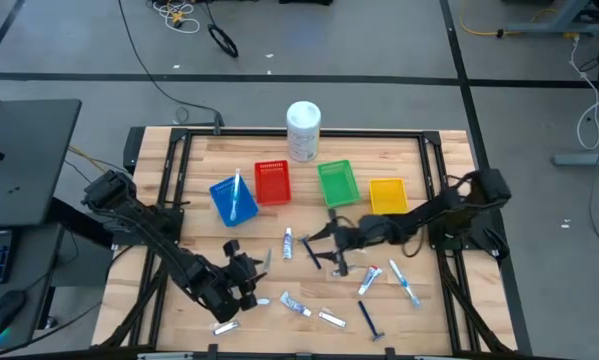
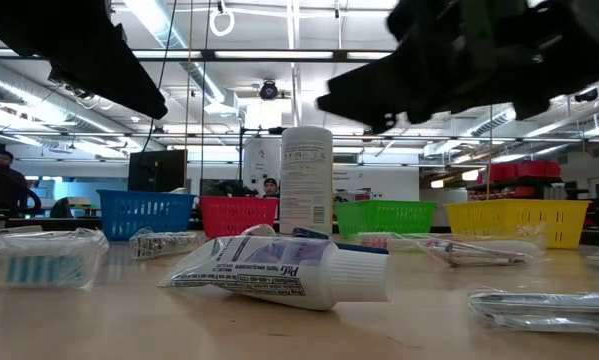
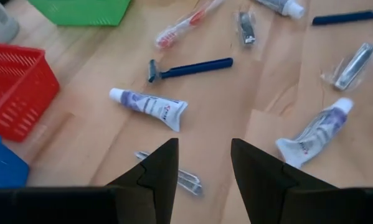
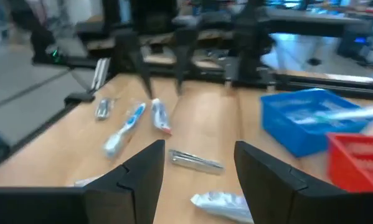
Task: Pick & Place Travel size toiletries
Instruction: Put the white toothpaste into the red bin
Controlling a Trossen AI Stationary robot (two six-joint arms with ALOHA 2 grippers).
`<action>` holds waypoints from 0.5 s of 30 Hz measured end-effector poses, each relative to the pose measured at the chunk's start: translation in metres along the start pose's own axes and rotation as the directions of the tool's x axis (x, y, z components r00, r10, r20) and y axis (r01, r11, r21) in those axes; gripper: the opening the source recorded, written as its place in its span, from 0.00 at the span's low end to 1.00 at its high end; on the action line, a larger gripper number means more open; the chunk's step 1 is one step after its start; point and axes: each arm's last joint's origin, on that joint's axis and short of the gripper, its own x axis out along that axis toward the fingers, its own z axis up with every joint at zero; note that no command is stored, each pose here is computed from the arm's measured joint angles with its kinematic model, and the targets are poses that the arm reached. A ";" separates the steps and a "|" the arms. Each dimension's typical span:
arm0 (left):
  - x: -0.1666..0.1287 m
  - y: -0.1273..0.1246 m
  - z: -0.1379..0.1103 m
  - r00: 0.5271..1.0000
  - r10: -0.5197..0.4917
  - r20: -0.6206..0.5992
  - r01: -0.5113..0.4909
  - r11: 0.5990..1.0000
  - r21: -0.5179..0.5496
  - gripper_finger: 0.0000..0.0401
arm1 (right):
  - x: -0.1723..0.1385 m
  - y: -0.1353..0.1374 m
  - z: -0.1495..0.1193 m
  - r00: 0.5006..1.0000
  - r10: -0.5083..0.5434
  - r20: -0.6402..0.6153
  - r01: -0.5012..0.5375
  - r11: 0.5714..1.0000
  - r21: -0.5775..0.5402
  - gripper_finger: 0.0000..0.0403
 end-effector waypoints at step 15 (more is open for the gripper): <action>0.018 0.020 0.007 0.993 0.100 -0.070 -0.095 0.993 0.069 0.39 | 0.076 0.001 -0.012 0.923 0.007 -0.386 -0.092 0.975 -0.202 0.51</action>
